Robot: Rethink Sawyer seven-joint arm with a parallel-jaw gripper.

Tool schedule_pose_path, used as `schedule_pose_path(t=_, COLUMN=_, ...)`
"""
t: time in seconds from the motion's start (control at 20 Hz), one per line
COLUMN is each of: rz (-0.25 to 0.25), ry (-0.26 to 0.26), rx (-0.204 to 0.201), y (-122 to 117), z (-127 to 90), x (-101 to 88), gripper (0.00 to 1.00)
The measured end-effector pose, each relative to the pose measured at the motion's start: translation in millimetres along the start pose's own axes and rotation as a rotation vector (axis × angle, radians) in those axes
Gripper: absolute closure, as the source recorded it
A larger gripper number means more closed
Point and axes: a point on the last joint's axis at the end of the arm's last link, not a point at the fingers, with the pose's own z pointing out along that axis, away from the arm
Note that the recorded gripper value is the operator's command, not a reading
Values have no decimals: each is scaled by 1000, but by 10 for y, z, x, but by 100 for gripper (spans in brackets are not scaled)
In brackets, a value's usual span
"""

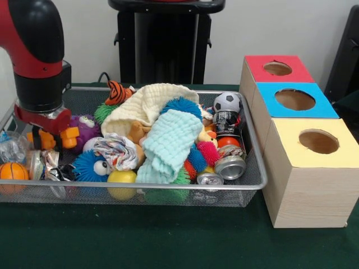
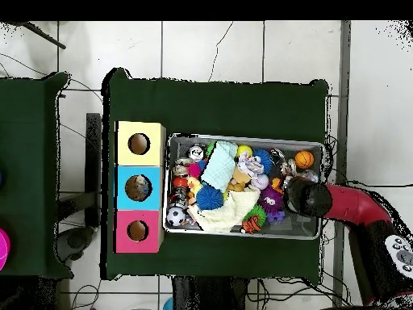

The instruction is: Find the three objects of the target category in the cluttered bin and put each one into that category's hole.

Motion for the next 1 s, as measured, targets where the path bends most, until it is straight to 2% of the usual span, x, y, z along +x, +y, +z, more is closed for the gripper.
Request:
schedule_pose_path(t=0.2, rz=-9, ry=16, rx=-13, y=142, z=1, x=82, gripper=0)
schedule_pose_path(t=0.65, rz=-34, ry=11, rx=-22, y=334, z=-63, x=126, gripper=0)
schedule_pose_path(t=0.75, rz=-30, ry=11, rx=-24, y=333, z=-89, x=126, gripper=0)
schedule_pose_path(t=1.0, rz=28, ry=25, rx=-51, y=283, z=-271, x=36, gripper=0)
